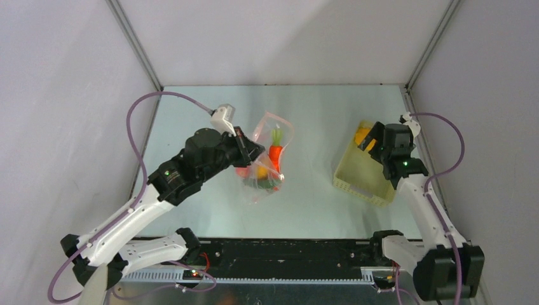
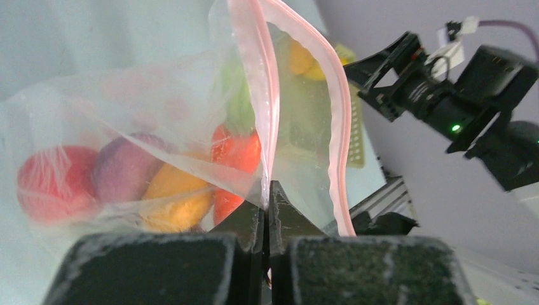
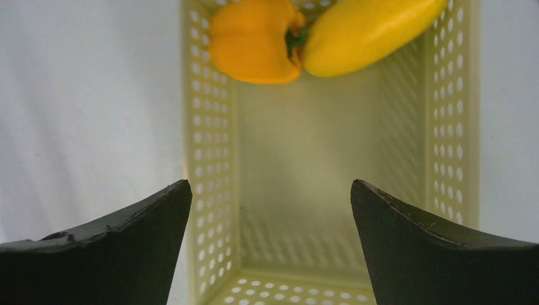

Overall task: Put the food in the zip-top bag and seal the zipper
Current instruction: Pick up the fake vegetable from the bin.

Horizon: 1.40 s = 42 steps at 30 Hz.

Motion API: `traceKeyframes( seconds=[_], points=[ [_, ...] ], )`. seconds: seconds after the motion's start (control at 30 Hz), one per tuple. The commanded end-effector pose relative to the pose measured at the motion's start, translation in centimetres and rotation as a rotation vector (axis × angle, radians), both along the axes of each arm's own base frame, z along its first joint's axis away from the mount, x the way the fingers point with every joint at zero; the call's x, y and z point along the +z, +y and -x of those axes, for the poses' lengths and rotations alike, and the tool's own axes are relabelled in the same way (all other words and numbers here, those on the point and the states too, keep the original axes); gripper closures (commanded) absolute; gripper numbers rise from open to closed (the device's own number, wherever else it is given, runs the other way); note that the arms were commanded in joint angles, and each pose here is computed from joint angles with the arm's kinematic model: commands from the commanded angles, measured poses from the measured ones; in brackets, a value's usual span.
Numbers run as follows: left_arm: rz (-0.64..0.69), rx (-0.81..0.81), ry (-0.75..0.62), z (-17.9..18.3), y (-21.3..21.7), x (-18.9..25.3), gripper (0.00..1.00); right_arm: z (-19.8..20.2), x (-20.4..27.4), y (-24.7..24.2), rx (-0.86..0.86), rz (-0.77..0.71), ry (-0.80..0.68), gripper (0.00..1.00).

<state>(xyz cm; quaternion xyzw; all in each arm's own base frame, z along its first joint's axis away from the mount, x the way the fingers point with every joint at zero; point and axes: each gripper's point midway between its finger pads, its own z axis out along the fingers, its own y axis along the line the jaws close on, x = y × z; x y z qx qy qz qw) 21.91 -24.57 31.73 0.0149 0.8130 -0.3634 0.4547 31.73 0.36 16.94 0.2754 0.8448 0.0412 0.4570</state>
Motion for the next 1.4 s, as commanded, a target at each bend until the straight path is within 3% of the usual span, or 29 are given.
traceKeyframes(
  seconds=[0.0,0.3,0.5,0.73,1.37],
  points=[
    [-0.082,0.026,0.066,-0.5,0.5,-2.8,1.00,-1.6,-0.6,-0.3,0.039,-0.026,0.049,0.01],
    [-0.124,0.029,0.093,-0.5,0.8,-3.8,1.00,-6.6,-2.4,-2.9,-0.002,0.017,0.099,0.01],
    [-0.131,0.031,0.102,-0.6,0.7,-4.1,1.00,-9.2,-3.2,-3.0,0.020,-0.001,0.098,0.08],
    [-0.142,0.022,0.104,-0.9,0.3,-4.3,1.00,-11.4,-3.2,-3.4,0.010,-0.018,0.047,0.12],
    [-0.148,0.012,0.125,-1.1,-0.2,-5.0,1.00,-14.9,-6.0,-3.9,-0.015,-0.096,0.088,0.20]
  ],
)
